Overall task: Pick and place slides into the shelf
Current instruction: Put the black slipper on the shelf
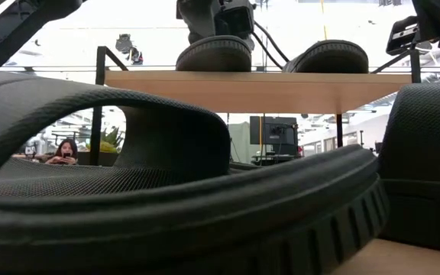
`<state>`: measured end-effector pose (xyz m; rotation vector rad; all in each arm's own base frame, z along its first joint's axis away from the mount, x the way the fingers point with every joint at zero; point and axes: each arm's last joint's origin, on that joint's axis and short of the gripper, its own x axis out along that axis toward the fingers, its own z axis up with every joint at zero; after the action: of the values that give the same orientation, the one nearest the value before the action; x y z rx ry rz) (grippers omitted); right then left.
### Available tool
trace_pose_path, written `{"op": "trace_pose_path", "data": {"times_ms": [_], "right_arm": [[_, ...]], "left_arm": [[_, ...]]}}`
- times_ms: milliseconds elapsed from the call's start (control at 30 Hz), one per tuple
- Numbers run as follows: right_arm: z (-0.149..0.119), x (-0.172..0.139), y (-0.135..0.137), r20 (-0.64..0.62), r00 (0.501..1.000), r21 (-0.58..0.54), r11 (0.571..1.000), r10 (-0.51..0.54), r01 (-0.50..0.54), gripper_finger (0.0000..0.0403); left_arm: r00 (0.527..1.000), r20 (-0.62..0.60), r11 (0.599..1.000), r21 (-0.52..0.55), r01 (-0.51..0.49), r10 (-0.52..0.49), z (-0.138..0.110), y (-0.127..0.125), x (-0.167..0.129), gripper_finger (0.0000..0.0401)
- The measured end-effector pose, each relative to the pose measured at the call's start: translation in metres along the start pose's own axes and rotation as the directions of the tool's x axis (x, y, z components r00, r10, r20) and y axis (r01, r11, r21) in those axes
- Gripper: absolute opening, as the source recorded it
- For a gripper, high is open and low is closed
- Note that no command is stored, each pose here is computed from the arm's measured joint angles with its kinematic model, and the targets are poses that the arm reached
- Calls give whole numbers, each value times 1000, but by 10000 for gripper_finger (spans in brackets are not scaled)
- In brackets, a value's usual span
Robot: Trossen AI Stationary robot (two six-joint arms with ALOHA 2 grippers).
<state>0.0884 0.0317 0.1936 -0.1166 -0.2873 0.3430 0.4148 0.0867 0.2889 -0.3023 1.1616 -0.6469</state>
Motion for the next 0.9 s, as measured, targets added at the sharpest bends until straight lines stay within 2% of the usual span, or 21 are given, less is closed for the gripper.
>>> {"op": "trace_pose_path", "data": {"times_ms": [167,400,567,733,900], "right_arm": [[0,0,0,0,1000,0,1000,0,0,0],[0,0,0,0,1000,-1,1000,0,0,0],[0,0,0,0,1000,-2,1000,0,0,0],[0,0,0,0,1000,-2,1000,0,0,0],[-1,0,0,-10,1000,-1,1000,1,-1,0]], "left_arm": [[1000,4,1000,9,-16,16,1,-6,-7,361],[996,42,996,40,-82,80,10,-16,-23,357],[986,9,985,42,-165,165,11,-18,-22,358],[958,-42,958,38,-283,285,10,-16,-24,357],[940,-57,941,79,-331,335,8,-19,-29,358]]}}
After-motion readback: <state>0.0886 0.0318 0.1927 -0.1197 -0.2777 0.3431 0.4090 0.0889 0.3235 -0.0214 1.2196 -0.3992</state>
